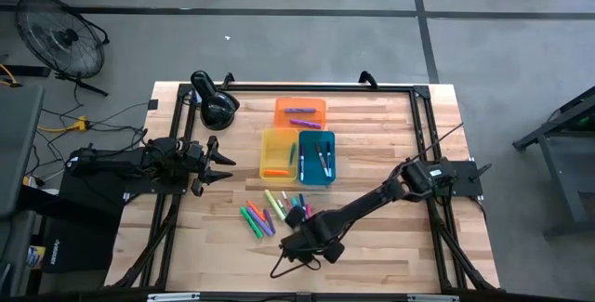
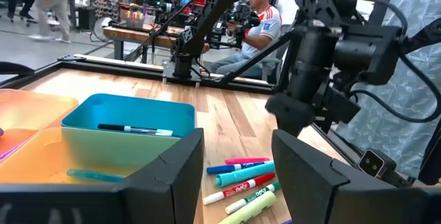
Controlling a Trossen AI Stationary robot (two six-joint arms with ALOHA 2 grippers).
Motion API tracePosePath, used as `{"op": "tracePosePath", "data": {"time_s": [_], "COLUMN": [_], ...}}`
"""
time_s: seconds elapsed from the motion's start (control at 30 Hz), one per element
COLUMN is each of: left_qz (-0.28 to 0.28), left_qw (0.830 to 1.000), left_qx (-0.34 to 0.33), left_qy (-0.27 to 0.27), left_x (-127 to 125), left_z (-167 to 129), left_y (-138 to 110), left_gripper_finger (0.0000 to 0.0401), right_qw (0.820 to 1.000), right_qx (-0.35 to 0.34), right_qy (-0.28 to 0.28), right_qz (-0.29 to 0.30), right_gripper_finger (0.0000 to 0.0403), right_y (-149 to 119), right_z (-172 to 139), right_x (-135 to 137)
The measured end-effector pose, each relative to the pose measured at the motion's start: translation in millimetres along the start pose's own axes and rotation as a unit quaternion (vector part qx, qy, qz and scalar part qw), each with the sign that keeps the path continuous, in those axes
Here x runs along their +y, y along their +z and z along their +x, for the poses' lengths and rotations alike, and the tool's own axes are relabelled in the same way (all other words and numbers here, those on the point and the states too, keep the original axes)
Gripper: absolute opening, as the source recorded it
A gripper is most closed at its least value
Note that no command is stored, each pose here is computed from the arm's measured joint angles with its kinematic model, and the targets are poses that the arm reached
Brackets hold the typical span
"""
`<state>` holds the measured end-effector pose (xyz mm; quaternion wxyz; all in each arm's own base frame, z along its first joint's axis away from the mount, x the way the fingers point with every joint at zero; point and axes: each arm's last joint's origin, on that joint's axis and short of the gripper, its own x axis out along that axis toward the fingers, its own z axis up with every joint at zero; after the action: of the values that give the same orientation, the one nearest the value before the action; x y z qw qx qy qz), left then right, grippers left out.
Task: Pick & Place Markers
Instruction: Put the yellow pen into the yellow bin
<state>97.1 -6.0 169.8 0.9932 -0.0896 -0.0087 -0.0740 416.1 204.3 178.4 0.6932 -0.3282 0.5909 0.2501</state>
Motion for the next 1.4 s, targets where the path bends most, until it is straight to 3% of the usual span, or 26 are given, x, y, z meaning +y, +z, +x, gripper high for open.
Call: {"op": "tracePosePath", "data": {"time_s": [0.33,0.67,0.77,1.1,1.4], "left_qz": [0.0,0.0,0.0,0.0,0.0], "left_qw": [1.0,1.0,1.0,1.0,1.0], "left_qx": [0.0,0.0,0.0,0.0,0.0], "left_qy": [0.0,0.0,0.0,0.0,0.0], "left_x": [0.0,0.0,0.0,0.0,0.0], "left_z": [0.0,0.0,0.0,0.0,0.0], "left_y": [0.0,0.0,0.0,0.0,0.0], "left_gripper_finger": [0.017,0.017,0.017,0.017,0.017], "right_qw": [0.994,0.979,0.977,0.958,0.941], "right_qx": [0.062,0.109,0.114,0.091,0.013], "right_qy": [-0.093,-0.17,-0.178,-0.16,-0.141], "right_qz": [-0.008,-0.024,0.012,0.219,0.307], "right_gripper_finger": [0.0028,0.0027,0.0031,0.003,0.0035], "right_y": [-12.3,-38.1,-51.5,-100.8,-110.6], "right_z": [-35.0,-57.6,-57.0,-40.7,-15.3], "right_x": [-34.5,-90.1,-110.9,-166.8,-186.4]}}
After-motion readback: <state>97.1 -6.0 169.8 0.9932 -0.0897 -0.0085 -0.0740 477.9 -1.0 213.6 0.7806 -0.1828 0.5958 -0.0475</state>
